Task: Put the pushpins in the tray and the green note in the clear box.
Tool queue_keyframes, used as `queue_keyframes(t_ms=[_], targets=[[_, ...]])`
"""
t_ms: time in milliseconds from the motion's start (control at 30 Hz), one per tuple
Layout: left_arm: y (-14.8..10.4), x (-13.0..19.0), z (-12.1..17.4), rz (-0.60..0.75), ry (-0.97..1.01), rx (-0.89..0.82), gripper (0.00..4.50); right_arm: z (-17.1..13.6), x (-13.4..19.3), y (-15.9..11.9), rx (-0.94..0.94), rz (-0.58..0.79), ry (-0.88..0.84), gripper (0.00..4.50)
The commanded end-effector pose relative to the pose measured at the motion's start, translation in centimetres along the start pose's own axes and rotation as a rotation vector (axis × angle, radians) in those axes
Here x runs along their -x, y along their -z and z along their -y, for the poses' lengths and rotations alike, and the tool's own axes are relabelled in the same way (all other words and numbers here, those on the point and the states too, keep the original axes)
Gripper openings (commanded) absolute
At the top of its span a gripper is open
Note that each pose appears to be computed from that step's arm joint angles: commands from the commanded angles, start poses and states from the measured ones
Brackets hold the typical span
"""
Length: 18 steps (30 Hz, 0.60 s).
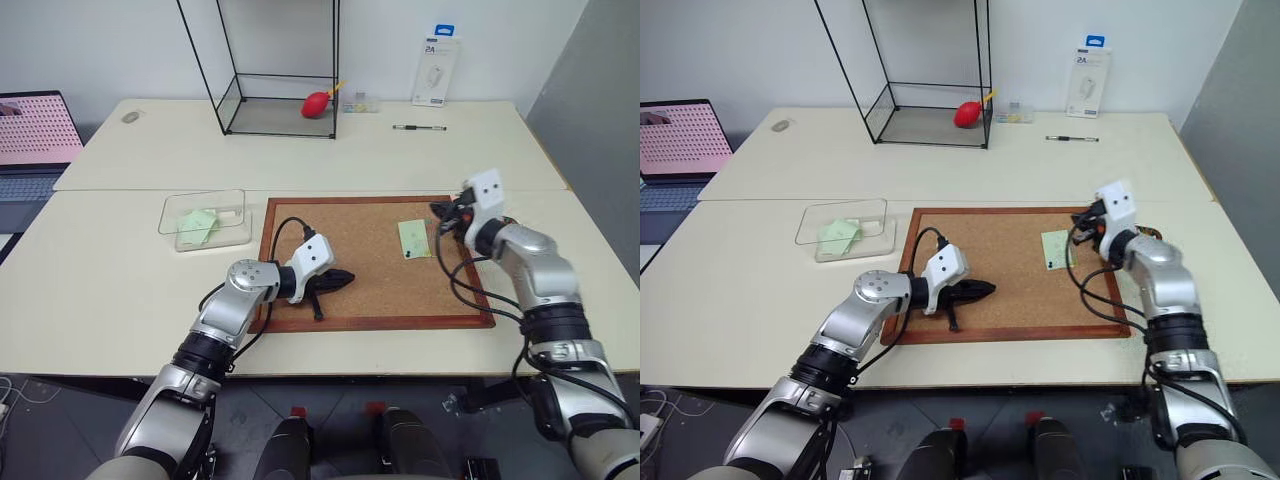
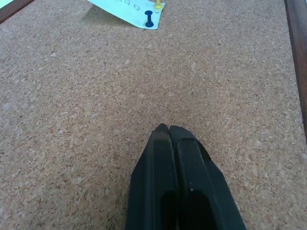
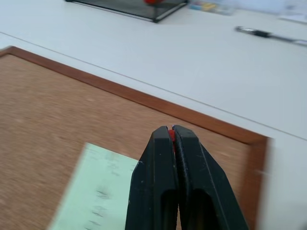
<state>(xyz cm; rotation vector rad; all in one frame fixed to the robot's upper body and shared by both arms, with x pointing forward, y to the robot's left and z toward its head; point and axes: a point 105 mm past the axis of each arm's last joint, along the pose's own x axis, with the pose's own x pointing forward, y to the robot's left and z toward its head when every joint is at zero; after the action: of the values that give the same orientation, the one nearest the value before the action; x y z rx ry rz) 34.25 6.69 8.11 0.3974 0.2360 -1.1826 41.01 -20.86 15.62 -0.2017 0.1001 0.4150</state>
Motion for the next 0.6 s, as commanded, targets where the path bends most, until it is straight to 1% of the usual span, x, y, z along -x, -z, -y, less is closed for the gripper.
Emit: queue_keyframes(t_ms=[33, 100, 167, 367, 433, 467, 500, 533, 600], targets=[[2.8, -0.2, 1.1, -0.1, 0.039, 0.039, 0.0, 3.1, 2.1, -0.3, 0.108, -0.032, 0.114, 0.01], [2.9, -0.2, 1.1, -0.102, 0.041, 0.037, 0.0, 4.3, 2.9, 0.9, 0.173, -0.096, 0.157, 0.01], [2.9, -0.3, 1.2, -0.102, 0.043, 0.035, 0.0, 4.8, 3.2, 2.0, 0.21, -0.148, 0.169, 0.01], [2.9, -0.5, 1.2, -0.101, 0.044, 0.028, 0.0, 5.9, 3.3, 3.7, 0.266, -0.219, 0.203, 0.01], [2.9, -0.5, 1.2, -0.101, 0.042, 0.026, 0.0, 6.1, 3.2, 4.2, 0.276, -0.241, 0.204, 0.44], [2.9, -0.4, 1.2, -0.101, 0.041, 0.026, 0.0, 6.1, 3.1, 4.4, 0.279, -0.25, 0.204, 0.5], [2.9, -0.4, 1.1, -0.101, 0.04, 0.025, 0.0, 6.1, 3.1, 4.6, 0.281, -0.255, 0.203, 0.7], [2.9, -0.4, 1.1, -0.101, 0.038, 0.025, 0.0, 6.2, 3.0, 4.6, 0.285, -0.257, 0.205, 1.01], [2.9, -0.4, 1.1, -0.102, 0.036, 0.025, 0.0, 6.3, 2.9, 4.5, 0.287, -0.256, 0.209, 1.3]])
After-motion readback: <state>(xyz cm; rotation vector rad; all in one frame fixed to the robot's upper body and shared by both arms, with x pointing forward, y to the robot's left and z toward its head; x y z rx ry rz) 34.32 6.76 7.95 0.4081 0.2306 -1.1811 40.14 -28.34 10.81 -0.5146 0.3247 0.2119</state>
